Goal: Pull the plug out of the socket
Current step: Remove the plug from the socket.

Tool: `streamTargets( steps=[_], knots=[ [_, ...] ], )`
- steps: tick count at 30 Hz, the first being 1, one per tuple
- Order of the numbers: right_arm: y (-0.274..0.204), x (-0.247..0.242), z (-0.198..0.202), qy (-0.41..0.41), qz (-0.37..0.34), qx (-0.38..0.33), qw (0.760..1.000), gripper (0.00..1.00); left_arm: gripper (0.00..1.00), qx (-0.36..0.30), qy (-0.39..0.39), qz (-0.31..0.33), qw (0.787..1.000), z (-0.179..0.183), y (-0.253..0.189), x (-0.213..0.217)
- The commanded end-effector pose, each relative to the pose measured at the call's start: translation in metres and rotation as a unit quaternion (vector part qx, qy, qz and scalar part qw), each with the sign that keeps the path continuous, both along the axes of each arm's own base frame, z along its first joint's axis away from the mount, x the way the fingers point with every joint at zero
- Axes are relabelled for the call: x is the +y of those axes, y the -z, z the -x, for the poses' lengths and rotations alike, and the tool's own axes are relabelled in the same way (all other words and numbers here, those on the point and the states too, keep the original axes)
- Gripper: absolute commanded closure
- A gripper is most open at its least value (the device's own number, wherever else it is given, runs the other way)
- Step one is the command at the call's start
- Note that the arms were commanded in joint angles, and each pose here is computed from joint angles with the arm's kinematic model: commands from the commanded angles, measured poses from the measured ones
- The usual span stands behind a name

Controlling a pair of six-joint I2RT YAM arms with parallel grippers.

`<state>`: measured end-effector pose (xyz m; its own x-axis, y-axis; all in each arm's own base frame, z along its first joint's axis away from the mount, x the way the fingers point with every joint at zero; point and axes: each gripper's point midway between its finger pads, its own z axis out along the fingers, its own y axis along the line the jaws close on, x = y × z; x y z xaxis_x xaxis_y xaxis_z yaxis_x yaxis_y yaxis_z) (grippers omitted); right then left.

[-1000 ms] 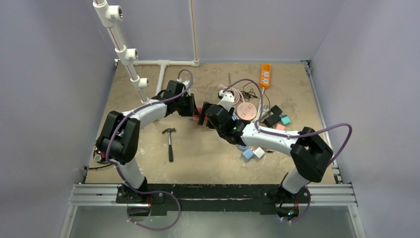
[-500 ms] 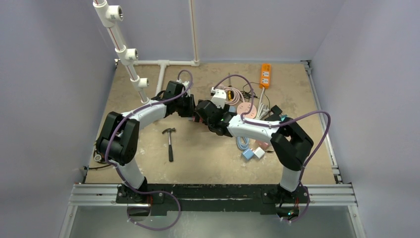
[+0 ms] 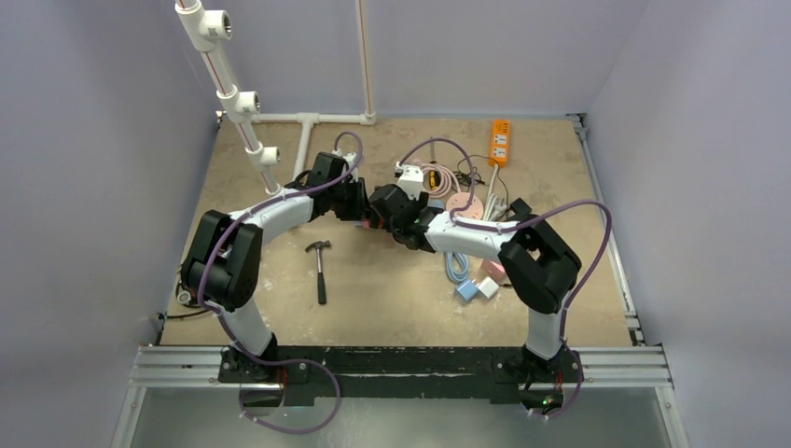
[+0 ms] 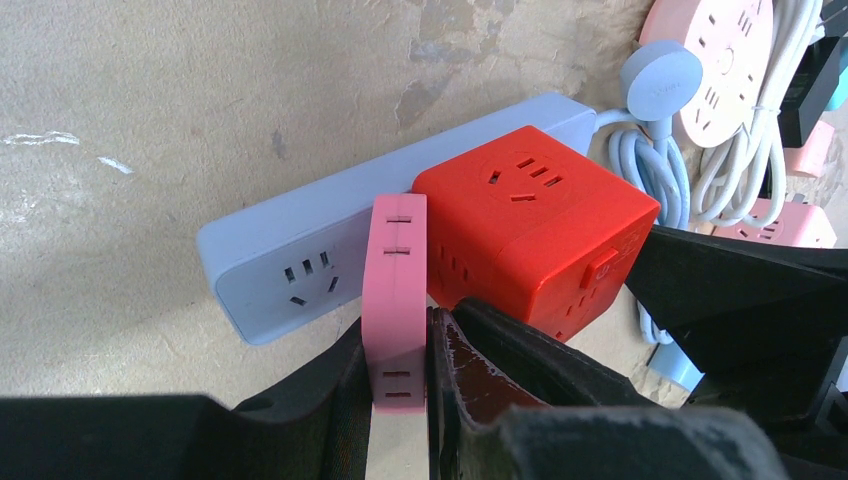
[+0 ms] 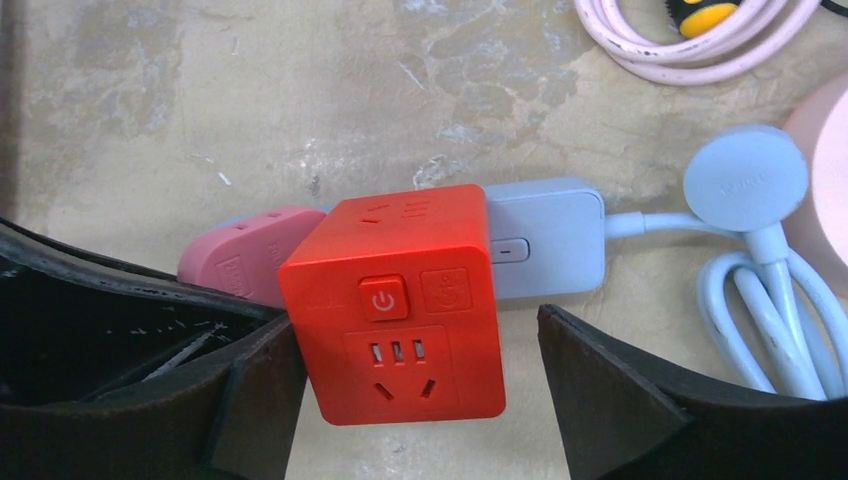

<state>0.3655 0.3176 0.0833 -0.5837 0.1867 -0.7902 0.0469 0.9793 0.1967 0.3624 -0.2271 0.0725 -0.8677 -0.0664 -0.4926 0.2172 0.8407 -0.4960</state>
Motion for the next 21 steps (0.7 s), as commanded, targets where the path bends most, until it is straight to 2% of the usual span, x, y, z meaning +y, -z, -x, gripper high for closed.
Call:
streamTargets(
  steps=[1,8,14,21],
  knots=[
    [-0.016,0.0,-0.021,0.002,-0.01,-0.024,1.0,0.2,1.0,0.007,0.016,0.007,1.0,0.011,-0.005,-0.001],
    [-0.005,-0.006,-0.026,-0.009,-0.002,-0.015,1.0,0.41,1.0,0.008,0.014,-0.001,1.0,0.009,-0.002,0.002],
    [-0.002,-0.021,-0.025,-0.034,-0.037,-0.008,0.999,0.73,1.0,0.016,0.009,-0.007,1.0,0.006,0.005,0.006],
    [-0.003,-0.014,-0.023,-0.075,-0.049,0.005,0.996,1.0,1.0,0.021,0.005,-0.006,1.0,0.004,0.008,0.009]
  ],
)
